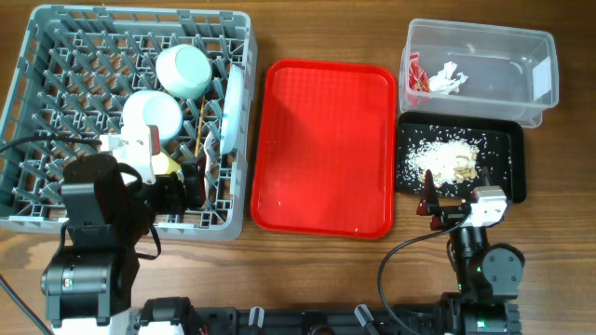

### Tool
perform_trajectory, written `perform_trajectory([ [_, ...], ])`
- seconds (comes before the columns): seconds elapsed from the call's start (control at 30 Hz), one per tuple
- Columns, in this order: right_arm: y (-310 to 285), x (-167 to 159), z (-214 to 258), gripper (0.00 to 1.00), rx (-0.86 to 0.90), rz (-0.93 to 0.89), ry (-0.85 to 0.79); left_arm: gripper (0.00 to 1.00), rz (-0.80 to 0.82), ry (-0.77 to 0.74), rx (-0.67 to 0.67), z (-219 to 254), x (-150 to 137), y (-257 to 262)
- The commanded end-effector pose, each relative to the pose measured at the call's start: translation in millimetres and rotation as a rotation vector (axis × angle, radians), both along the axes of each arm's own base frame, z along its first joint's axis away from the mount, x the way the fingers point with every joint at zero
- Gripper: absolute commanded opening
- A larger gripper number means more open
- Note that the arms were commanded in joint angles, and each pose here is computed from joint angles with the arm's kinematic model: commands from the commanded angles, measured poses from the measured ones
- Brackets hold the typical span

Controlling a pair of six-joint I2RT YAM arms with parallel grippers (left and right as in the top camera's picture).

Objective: Sort waste into correct bins and load items into the dishwasher rack

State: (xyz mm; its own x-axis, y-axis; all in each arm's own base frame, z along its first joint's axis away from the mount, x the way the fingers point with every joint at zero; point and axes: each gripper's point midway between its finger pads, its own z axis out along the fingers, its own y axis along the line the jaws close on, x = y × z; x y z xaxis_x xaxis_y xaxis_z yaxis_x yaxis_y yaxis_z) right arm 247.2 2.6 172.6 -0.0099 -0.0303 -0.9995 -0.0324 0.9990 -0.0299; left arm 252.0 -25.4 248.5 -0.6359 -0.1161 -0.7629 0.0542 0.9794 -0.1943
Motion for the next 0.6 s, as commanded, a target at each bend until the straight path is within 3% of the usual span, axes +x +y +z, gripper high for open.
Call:
perform_trajectory([
  [0.0, -0.1, -0.5, 2.9, 1.00, 0.011, -0.002, -0.013, 1.00, -0.023, -0.014, 0.017, 2.0, -7.6, -2.0],
  [0.23, -0.1, -0.5, 2.8, 1.00, 0.011, -0.002, -0.013, 1.00, 0.028, -0.137, 0.085, -2.4, -24.0, 11.7],
  [0.57, -0.1, -0.5, 2.9, 1.00, 0.011, -0.002, -0.013, 1.00, 0.063, -0.463, 0.059, -31.2, -24.2, 13.1],
])
